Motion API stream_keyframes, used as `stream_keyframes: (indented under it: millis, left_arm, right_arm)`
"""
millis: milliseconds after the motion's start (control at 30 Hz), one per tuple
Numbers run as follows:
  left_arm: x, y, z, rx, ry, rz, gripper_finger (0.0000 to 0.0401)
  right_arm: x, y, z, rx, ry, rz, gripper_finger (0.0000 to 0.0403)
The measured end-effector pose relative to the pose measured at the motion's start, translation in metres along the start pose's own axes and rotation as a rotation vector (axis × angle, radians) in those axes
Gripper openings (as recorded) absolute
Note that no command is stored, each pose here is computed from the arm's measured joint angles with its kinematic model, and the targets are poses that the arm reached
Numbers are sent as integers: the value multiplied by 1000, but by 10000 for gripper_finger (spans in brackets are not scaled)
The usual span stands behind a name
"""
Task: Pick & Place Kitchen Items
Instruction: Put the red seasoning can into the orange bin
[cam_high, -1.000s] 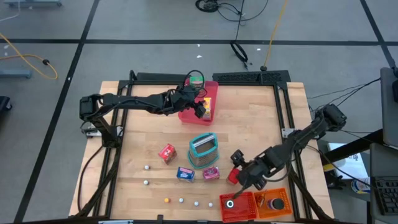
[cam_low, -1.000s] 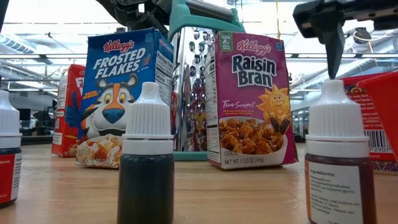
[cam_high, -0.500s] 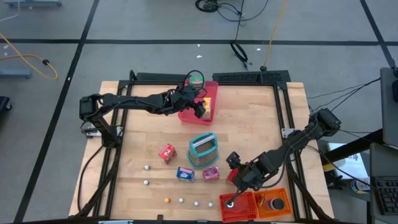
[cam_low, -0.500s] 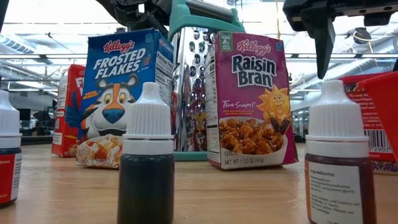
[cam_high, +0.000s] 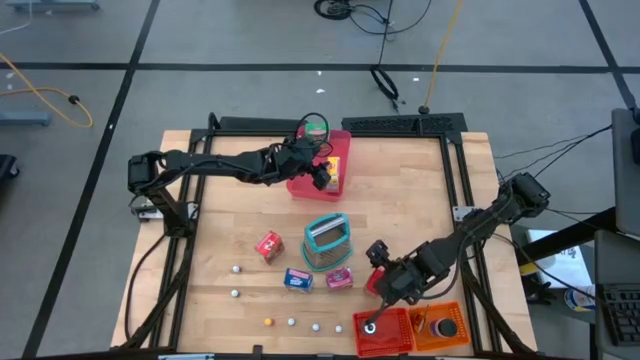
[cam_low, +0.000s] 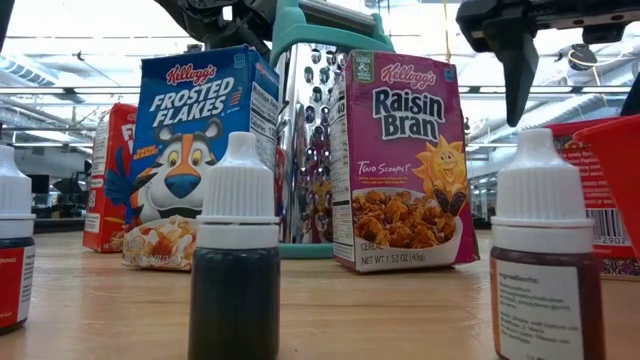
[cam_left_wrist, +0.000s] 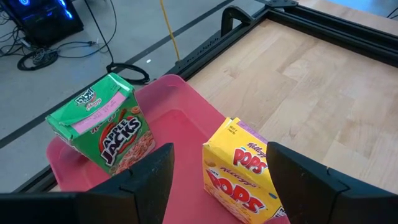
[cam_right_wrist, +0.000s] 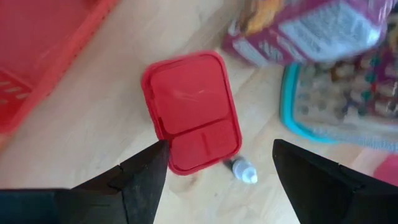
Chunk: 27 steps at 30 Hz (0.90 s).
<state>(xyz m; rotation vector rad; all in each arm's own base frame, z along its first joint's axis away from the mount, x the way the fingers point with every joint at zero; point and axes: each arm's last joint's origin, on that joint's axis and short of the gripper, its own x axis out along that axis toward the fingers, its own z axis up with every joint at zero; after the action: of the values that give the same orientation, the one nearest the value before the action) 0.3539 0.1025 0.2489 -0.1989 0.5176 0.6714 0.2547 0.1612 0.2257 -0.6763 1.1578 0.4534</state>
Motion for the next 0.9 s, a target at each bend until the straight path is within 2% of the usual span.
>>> stream_keyframes:
  millis: [600, 767, 900]
  left_arm:
    - [0, 0, 0, 0, 0, 0, 257]
    - [0, 0, 0, 0, 0, 0, 257]
    - [0, 0, 0, 0, 0, 0, 257]
  right_arm:
    - [-1, 0, -2, 10, 21, 1, 281]
    - [-13, -4, 4, 42, 18, -25, 281]
    - [-17, 0, 3, -14, 46, -46, 281]
